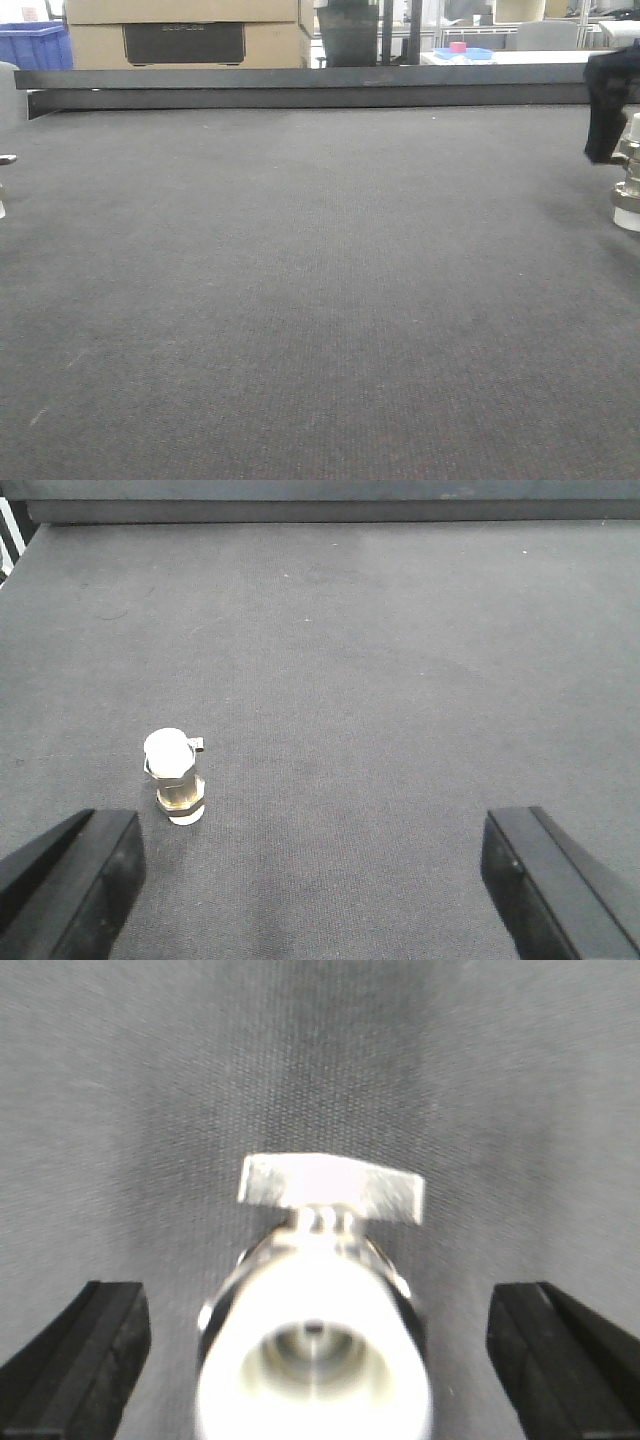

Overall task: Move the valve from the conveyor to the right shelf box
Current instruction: 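Lower the left gripper onto the second silver valve and close it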

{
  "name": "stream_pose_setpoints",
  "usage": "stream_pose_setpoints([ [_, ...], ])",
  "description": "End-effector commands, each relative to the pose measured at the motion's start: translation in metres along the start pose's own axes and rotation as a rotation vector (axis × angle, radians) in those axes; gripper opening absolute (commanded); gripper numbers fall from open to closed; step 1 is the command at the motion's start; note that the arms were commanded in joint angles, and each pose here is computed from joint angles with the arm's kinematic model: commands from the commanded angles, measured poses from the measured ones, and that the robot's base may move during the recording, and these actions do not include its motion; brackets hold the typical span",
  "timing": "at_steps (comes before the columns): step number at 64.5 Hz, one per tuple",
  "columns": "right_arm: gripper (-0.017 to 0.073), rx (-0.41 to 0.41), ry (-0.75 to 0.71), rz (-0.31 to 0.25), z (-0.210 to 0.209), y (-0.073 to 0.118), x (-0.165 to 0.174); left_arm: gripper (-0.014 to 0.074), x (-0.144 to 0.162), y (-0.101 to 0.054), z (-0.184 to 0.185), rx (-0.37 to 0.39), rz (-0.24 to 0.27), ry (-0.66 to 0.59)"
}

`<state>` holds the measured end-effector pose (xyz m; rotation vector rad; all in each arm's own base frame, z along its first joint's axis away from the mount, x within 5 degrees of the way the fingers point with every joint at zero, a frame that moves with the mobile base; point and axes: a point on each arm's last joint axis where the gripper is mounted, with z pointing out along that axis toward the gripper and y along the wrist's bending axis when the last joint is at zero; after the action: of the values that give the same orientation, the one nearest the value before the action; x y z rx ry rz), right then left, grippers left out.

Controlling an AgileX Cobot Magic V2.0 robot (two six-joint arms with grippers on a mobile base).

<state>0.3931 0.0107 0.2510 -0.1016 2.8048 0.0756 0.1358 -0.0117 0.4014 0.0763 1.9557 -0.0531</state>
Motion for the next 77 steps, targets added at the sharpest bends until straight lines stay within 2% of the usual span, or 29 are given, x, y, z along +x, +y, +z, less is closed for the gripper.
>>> stream_pose_setpoints([
  [1,0.0556,0.013,-0.008,-0.022,0.005,-0.002,-0.004,0.0589,-0.003,-0.001,-0.002,0.008,-0.008,-0.013],
  [5,0.048,0.013,-0.006,-0.022,0.006,-0.002,-0.004,0.0589,-0.003,-0.001,-0.002,0.008,-0.008,-0.013],
  [9,0.0367,0.013,-0.006,-0.022,0.005,-0.002,-0.003,0.0589,-0.003,-0.001,-0.002,0.008,-0.008,-0.013],
  [21,-0.0164,0.013,-0.01,-0.022,0.005,-0.002,-0.004,0.0589,-0.005,-0.001,0.006,0.005,-0.008,0.081],
  [33,-0.0154,0.015,-0.033,-0.024,-0.009,-0.001,-0.003,0.0589,-0.024,-0.001,0.023,-0.007,0.0,0.222],
  [38,-0.0154,0.01,-0.057,-0.021,-0.021,0.0,0.0,0.0589,-0.034,0.004,0.038,-0.031,-0.013,0.305],
  [45,-0.0154,-0.001,-0.085,-0.016,-0.038,0.003,0.011,0.0589,-0.048,0.021,0.062,-0.095,-0.06,0.421],
  [53,-0.0154,-0.023,-0.143,0.001,-0.06,0.008,0.032,0.0589,-0.064,0.044,0.098,-0.058,-0.077,0.501],
  [62,-0.0154,-0.034,-0.203,0.011,-0.081,0.011,0.052,0.0589,-0.069,0.07,0.14,-0.08,-0.013,0.586],
  [68,-0.0154,-0.035,-0.231,0.01,-0.093,0.013,0.063,0.0589,-0.067,0.082,0.169,-0.11,0.014,0.64],
  [77,-0.0154,-0.034,-0.271,0.007,-0.109,0.014,0.071,0.0589,-0.059,0.094,0.215,-0.114,0.018,0.695],
])
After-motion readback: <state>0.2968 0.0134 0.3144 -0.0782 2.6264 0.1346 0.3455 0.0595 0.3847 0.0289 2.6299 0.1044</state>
